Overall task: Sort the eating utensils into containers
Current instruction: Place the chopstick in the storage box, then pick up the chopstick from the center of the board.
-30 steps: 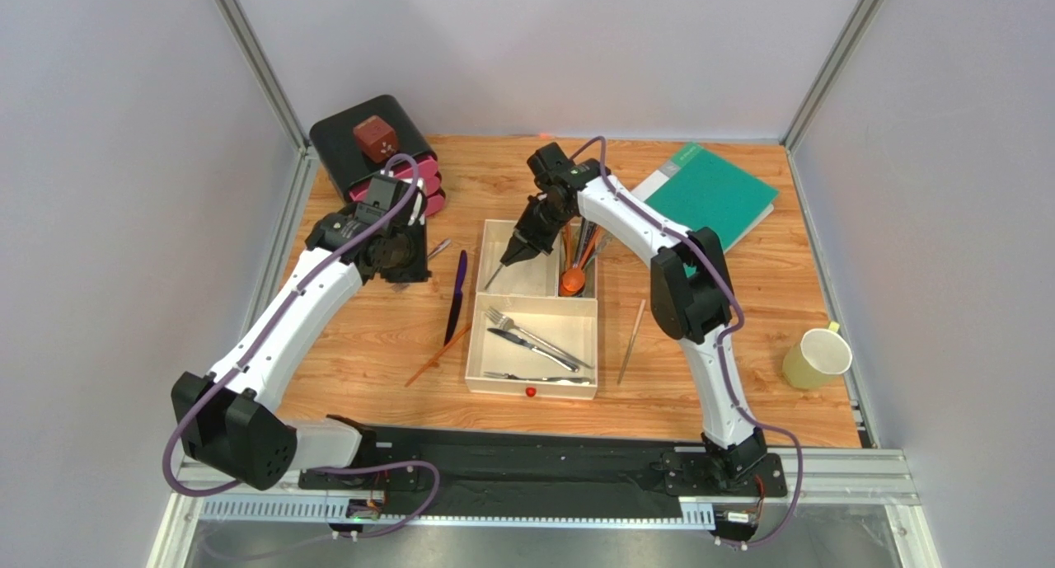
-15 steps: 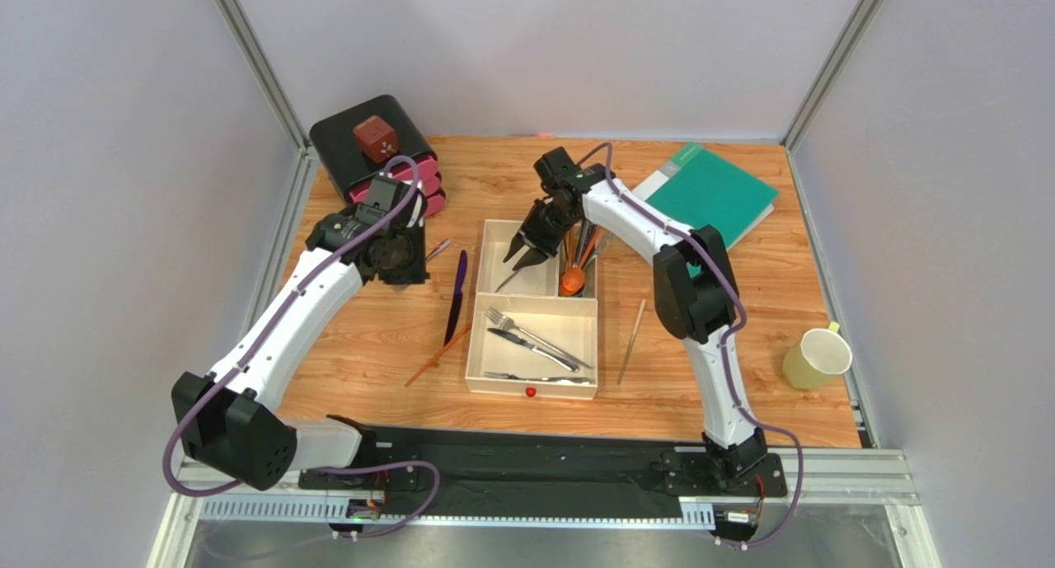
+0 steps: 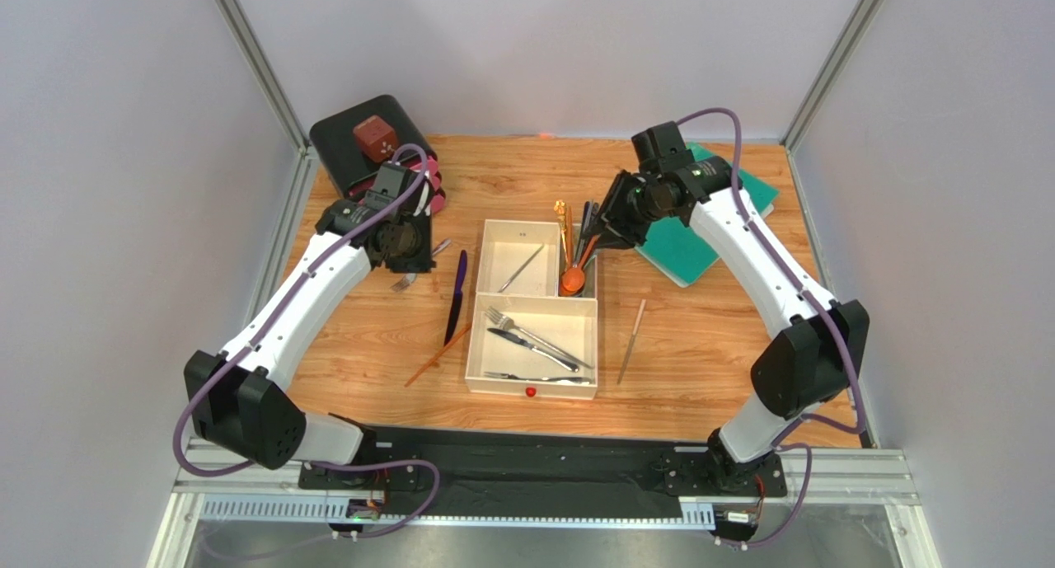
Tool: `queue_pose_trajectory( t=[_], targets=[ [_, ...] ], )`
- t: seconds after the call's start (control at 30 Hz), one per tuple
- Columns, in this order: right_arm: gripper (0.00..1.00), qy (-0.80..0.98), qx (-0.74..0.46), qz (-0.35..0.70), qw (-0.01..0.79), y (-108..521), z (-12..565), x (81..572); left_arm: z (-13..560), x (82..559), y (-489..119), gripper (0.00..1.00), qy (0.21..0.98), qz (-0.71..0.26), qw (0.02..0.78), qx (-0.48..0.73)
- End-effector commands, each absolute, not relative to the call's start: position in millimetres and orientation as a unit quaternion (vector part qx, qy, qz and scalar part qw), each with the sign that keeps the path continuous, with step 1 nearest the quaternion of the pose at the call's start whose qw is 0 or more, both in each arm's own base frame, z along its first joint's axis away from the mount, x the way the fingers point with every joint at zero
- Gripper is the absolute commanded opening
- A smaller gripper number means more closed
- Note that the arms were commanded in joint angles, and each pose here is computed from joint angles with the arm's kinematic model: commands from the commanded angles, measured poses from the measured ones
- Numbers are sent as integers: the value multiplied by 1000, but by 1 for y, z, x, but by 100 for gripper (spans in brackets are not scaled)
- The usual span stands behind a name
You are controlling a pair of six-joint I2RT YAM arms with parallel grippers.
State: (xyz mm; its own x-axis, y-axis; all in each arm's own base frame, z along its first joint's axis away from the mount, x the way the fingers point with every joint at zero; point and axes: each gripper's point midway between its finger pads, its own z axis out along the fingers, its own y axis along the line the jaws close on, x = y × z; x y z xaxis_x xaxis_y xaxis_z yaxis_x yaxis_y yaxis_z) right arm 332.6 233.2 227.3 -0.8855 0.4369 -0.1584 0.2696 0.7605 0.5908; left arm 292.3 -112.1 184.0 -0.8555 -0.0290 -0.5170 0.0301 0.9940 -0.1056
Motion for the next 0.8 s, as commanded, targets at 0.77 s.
queue_pose_trajectory(
  t=[0.77],
  targets=[
    [45, 988, 144, 40, -22, 121, 32, 285, 207, 304, -124, 19, 955, -83, 286, 15]
  ],
)
